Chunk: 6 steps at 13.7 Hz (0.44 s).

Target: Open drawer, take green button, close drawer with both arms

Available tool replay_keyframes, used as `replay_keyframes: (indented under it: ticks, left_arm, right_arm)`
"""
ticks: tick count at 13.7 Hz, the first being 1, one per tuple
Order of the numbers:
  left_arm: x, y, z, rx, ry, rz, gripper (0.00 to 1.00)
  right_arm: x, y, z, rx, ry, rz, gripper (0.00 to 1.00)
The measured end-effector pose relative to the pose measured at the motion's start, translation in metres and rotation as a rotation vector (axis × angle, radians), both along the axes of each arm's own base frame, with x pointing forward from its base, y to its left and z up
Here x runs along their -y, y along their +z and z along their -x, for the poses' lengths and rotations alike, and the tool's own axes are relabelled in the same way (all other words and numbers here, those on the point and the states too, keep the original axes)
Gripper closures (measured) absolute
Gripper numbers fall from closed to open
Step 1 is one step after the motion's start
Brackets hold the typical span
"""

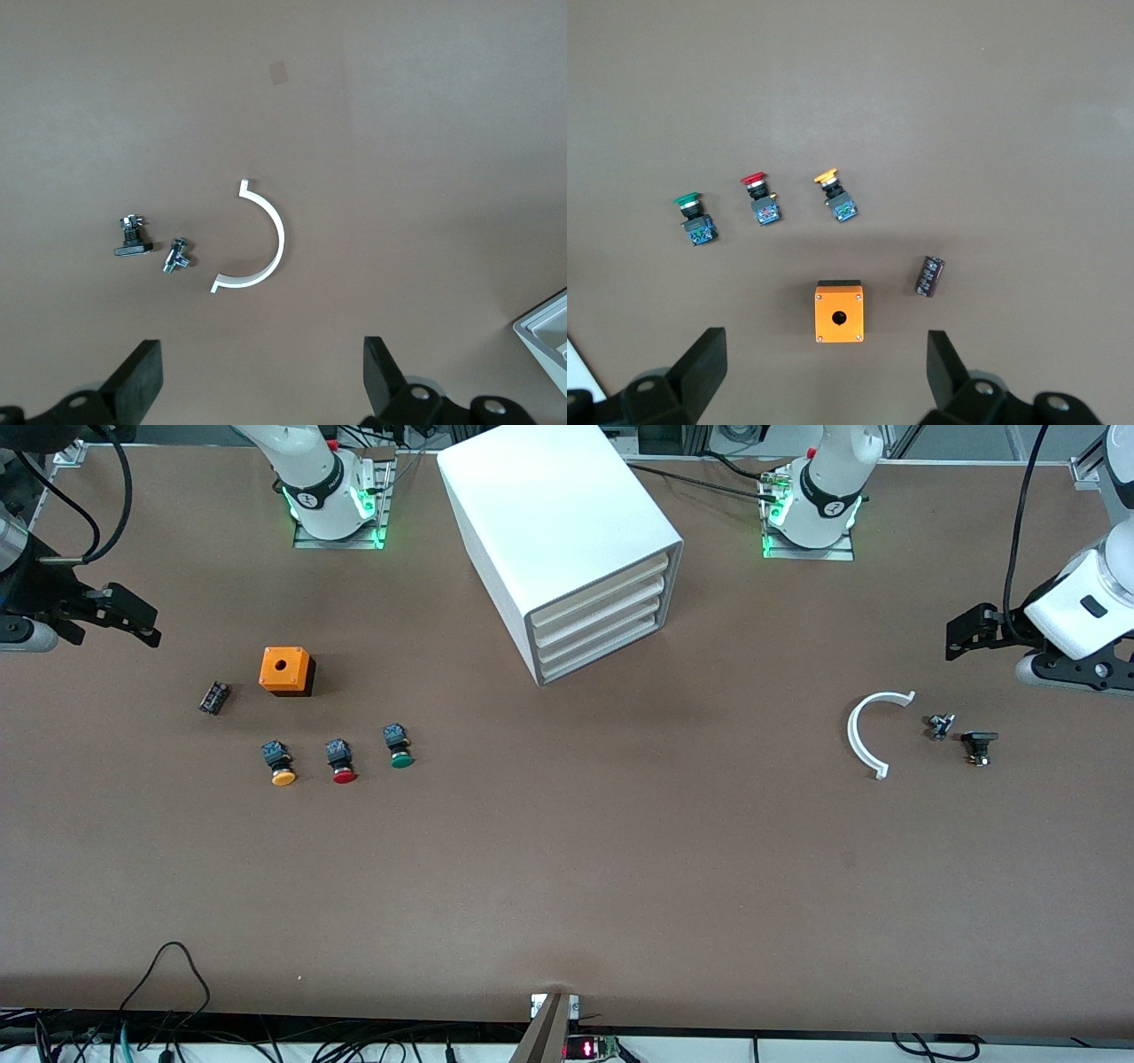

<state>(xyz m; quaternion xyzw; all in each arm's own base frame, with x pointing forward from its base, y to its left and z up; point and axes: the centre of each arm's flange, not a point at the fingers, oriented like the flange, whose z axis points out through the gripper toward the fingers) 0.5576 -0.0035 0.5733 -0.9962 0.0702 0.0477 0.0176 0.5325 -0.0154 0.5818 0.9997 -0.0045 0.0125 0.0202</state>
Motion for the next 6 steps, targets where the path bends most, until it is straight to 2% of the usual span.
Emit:
replay_keyframes:
  ticks: [6]
  left_arm:
    - [-0.016, -0.001, 0.001, -0.008, 0.093, -0.003, 0.0]
  right_arm:
    - [-0.001, -0.002, 0.0, -0.005, 0.003, 0.0, 0.0]
